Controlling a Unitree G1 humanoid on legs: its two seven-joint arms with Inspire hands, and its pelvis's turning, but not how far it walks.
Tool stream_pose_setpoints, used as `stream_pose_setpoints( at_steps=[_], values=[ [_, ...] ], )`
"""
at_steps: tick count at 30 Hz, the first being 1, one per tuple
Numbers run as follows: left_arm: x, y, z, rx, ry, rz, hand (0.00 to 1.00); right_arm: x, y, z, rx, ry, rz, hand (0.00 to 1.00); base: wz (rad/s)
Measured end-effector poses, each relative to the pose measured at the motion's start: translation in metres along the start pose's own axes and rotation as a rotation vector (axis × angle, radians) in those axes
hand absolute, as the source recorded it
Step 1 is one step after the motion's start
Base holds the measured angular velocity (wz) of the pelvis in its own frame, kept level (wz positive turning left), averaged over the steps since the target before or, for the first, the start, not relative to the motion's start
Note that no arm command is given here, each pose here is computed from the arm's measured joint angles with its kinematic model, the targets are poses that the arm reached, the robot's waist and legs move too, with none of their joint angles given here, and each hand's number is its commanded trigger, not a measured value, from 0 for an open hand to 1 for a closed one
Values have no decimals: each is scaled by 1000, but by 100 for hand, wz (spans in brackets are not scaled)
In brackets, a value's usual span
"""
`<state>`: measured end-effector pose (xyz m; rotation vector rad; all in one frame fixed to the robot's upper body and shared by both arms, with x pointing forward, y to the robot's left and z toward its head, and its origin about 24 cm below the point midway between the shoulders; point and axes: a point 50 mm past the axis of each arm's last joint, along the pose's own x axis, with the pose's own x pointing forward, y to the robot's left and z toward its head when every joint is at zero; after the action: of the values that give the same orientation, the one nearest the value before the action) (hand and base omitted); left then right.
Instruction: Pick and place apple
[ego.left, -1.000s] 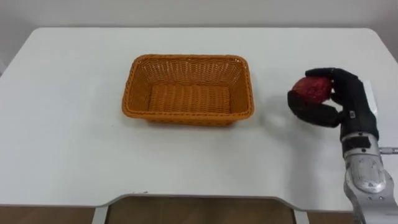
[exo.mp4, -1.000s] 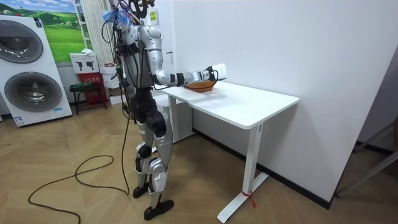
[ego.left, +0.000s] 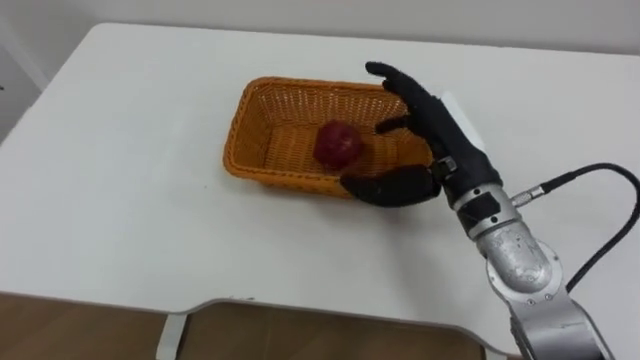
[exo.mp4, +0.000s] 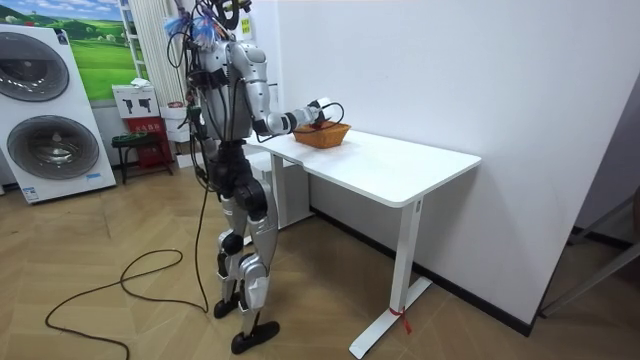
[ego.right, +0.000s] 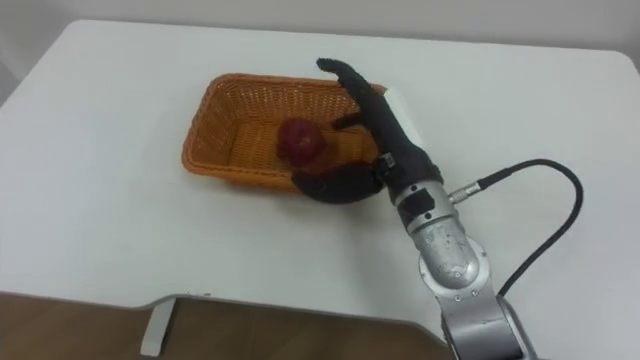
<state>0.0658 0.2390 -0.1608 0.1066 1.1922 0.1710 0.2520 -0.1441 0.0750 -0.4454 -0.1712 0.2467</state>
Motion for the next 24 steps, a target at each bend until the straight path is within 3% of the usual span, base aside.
stream_pose_setpoints(
  at_steps=[15, 20, 24],
  values=[
    [1, -2, 7, 0, -20, 12, 0, 0, 1, -1, 23, 15, -3, 0, 0],
    [-1, 0, 2, -5, -23, 16, 0, -3, -27, -5, 14, 30, -157, 0, 6],
    [-5, 7, -12, -50, 8, 59, 0, -15, -74, -6, -8, 22, -445, 0, 0]
  ],
)
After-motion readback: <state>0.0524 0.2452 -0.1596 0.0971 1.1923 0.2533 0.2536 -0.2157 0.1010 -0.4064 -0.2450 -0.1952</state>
